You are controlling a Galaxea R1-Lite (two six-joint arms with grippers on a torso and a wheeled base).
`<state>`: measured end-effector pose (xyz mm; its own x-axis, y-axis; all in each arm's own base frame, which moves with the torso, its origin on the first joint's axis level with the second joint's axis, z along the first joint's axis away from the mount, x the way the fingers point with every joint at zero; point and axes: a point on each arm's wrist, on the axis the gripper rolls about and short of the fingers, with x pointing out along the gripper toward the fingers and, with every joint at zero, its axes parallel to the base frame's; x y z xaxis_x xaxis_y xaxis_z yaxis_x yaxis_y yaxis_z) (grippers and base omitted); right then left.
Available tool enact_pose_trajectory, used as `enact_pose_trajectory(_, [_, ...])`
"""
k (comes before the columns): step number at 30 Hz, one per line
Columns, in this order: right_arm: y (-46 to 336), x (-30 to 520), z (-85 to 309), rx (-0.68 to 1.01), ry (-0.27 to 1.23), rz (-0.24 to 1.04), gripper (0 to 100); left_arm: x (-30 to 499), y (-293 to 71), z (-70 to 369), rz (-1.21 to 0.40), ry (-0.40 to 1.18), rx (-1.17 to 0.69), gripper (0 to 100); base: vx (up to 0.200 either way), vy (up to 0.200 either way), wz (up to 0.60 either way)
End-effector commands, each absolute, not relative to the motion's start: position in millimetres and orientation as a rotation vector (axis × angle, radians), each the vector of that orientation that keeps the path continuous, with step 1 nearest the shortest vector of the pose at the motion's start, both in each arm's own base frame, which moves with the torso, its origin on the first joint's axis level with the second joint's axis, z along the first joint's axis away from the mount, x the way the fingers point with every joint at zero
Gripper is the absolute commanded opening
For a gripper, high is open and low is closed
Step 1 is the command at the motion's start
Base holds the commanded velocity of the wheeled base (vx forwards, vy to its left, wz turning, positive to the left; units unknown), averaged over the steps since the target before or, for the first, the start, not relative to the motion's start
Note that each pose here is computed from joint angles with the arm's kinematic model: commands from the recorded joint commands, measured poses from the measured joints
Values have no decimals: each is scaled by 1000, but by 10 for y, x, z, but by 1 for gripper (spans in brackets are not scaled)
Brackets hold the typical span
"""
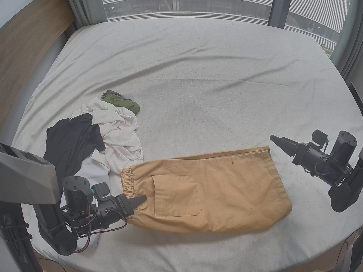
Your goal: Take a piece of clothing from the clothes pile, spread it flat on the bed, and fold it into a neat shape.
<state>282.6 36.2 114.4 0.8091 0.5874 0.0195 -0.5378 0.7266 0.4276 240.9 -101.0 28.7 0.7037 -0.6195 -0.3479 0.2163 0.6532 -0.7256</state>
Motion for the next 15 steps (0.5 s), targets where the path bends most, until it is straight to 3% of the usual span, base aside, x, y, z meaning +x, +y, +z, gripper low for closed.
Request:
enact_pose_trajectory(1, [364,2824,1149,433,119,623,100,2356,-909,375,-495,601,-718,0,0,0,0])
enact_pose_trajectory(15, [351,2828,1159,435,115,621,100,2300,-691,375,-421,592,-709,0,0,0,0])
